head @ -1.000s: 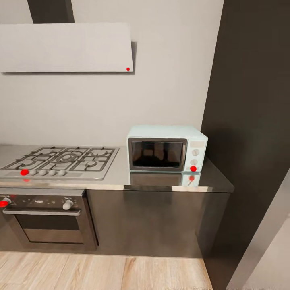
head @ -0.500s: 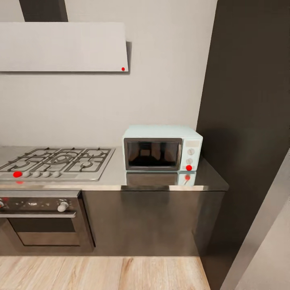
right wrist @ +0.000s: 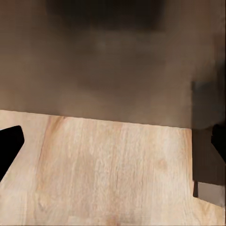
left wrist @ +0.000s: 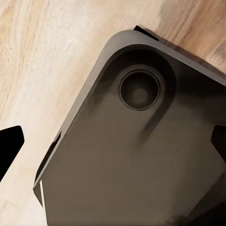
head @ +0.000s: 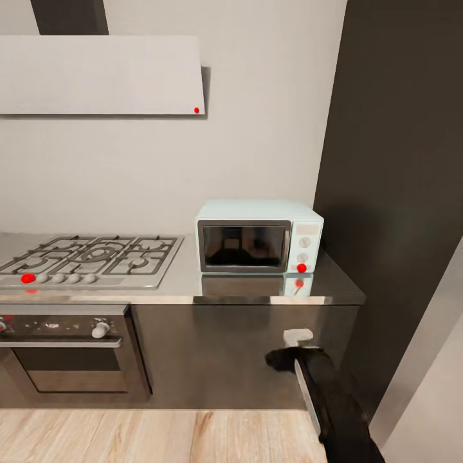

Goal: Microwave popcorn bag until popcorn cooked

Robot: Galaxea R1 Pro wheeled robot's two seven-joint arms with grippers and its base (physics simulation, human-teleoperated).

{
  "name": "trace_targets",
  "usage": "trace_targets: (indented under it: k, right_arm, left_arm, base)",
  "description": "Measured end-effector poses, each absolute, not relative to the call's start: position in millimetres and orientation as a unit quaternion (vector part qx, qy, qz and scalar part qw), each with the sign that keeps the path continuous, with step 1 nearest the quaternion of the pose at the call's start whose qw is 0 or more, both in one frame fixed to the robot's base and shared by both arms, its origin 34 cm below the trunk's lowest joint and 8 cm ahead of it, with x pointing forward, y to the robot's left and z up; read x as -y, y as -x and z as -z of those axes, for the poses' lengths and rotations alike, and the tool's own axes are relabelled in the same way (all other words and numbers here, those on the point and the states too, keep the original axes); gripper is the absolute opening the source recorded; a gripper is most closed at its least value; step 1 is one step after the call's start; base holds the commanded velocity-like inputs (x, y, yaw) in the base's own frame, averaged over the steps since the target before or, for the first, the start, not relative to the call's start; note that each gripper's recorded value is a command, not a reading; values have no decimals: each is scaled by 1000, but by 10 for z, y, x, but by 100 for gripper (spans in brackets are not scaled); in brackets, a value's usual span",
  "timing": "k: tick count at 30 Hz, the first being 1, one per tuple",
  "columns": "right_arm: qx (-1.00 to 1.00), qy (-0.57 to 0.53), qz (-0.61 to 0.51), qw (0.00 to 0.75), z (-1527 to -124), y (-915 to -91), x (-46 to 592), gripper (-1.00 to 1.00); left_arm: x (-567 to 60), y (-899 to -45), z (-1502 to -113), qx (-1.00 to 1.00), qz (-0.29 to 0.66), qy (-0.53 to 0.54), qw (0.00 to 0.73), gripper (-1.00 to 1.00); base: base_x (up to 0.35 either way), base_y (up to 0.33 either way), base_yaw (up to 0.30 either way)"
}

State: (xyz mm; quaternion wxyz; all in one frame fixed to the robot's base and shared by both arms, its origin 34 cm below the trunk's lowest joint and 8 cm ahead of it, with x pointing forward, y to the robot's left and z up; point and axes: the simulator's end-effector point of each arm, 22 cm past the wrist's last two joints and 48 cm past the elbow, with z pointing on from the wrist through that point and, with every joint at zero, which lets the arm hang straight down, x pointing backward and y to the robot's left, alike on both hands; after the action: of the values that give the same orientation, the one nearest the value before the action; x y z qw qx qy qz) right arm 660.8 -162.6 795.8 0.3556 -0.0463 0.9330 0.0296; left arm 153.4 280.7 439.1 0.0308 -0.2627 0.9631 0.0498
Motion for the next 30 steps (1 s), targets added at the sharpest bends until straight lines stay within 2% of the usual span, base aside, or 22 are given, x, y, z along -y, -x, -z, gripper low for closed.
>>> trace_targets:
  k: [4, 7, 9, 10, 11, 13, 24, 30]
  right_arm:
    - [-915, 48, -41, 398, -8881, -7181, 1577, 100]
    - [-860, 46, -41, 506, -10153, -7629, 1611, 100]
    - [-837, 41, -31, 545, -10634, -7725, 1671, 100]
    - [-836, 41, -29, 547, -10654, -7738, 1681, 100]
    - [-806, 43, -27, 590, -10792, -7862, 1665, 100]
    - [-778, 46, -23, 626, -10832, -7999, 1644, 100]
    - [-792, 36, 10, 609, -10245, -8195, 1729, 100]
    - [-793, 20, 17, 608, -10232, -8199, 1836, 100]
  left_arm:
    - [-2807, -1534, -4391, -963, -50, 263, 31, 100]
    - [-2808, -1534, -4391, -963, -50, 263, 31, 100]
    - [-2806, -1535, -4391, -963, -49, 263, 31, 100]
    - [-2807, -1535, -4391, -963, -50, 263, 31, 100]
    - [-2807, -1535, -4391, -963, -50, 263, 31, 100]
    - [-2808, -1536, -4391, -963, -50, 263, 31, 100]
    - [-2807, -1535, -4391, -962, -50, 265, 31, 100]
    - [-2814, -1532, -4392, -963, -50, 263, 31, 100]
  base:
    - [0, 0, 0]
    - [0, 0, 0]
    - [0, 0, 0]
    - [0, 0, 0]
    - [0, 0, 0]
    - [0, 0, 0]
    - [3, 0, 0]
    - [225, 0, 0]
